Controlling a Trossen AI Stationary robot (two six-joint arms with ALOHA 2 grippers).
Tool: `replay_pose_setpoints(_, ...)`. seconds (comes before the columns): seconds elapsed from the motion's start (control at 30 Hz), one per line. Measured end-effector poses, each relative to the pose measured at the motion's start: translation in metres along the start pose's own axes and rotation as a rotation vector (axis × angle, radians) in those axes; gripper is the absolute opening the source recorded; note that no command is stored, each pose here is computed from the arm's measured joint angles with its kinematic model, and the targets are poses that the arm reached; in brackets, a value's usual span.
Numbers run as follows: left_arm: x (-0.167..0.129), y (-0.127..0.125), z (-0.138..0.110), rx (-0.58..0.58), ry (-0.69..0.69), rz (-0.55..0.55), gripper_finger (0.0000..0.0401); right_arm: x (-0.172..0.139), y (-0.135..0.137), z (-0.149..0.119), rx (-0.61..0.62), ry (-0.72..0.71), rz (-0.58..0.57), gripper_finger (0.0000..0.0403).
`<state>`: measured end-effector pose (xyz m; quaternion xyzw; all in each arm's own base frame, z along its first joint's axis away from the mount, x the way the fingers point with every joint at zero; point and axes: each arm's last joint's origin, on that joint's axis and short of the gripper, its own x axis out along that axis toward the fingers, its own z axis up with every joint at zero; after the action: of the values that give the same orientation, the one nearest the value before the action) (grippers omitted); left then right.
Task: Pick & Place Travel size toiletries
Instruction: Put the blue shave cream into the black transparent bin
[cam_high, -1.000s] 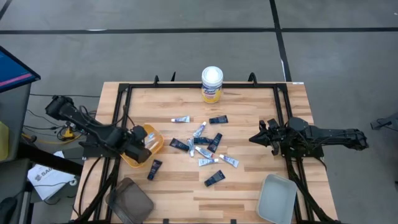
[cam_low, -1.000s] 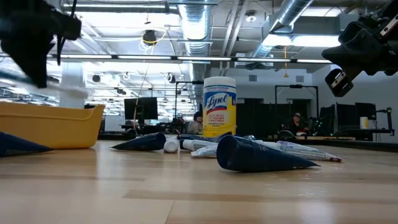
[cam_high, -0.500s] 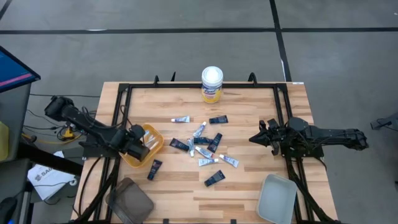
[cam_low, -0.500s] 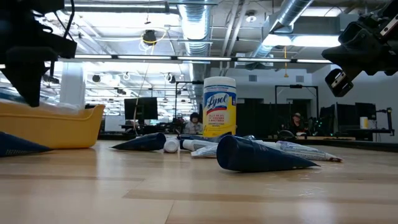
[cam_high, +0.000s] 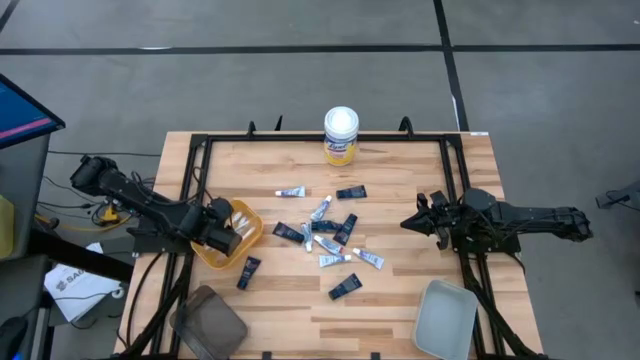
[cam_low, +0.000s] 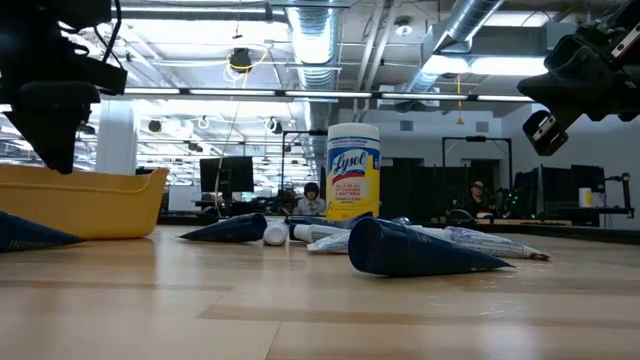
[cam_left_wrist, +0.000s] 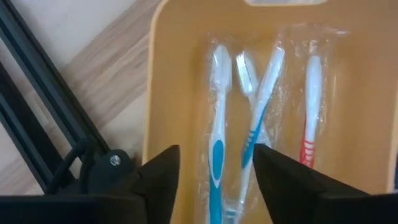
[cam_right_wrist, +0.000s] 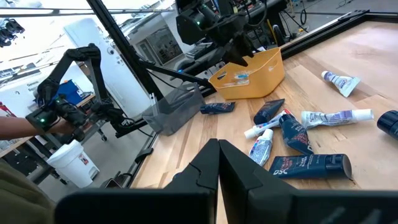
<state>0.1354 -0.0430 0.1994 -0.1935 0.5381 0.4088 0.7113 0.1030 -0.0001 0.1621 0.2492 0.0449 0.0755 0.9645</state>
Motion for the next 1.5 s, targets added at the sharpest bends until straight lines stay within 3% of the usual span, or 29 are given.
replay_pose_setpoints(0.13, -0.014, -0.005, 0.008, 0.006, -0.028, -0.053, 0.0201, 0.000, 0.000, 0.000, 0.000, 0.000, 0.000, 0.0000)
replay_pose_setpoints(0.3, -0.047, -0.014, 0.026, 0.095, -0.129, -0.153, 0.0162, 0.000, 0.000, 0.000, 0.000, 0.000, 0.000, 0.0000)
replay_pose_setpoints(0.47, -0.087, -0.018, 0.044, 0.212, -0.239, -0.304, 0.0085, 0.000, 0.000, 0.000, 0.000, 0.000, 0.000, 0.0000)
replay_pose_setpoints(0.6, -0.110, -0.021, 0.055, 0.191, -0.346, -0.466, 0.0012, 0.000, 0.000, 0.000, 0.000, 0.000, 0.000, 0.0000)
replay_pose_setpoints(0.8, -0.121, -0.034, 0.064, 0.240, -0.484, -0.585, 0.0001, 0.000, 0.000, 0.000, 0.000, 0.000, 0.000, 0.0000)
replay_pose_setpoints(0.93, -0.115, -0.051, 0.080, 0.280, -0.555, -0.573, 0.0001, 0.000, 0.000, 0.000, 0.000, 0.000, 0.000, 0.0000)
replay_pose_setpoints(1.07, -0.094, -0.066, 0.099, 0.359, -0.557, -0.474, 0.0008, 0.000, 0.000, 0.000, 0.000, 0.000, 0.000, 0.0000)
replay_pose_setpoints(1.2, -0.065, -0.078, 0.115, 0.499, -0.461, -0.429, 0.0041, 0.000, 0.000, 0.000, 0.000, 0.000, 0.000, 0.0000)
replay_pose_setpoints(1.5, -0.003, -0.100, 0.136, 0.734, -0.222, -0.492, 0.0206, 0.000, 0.000, 0.000, 0.000, 0.000, 0.000, 0.0000)
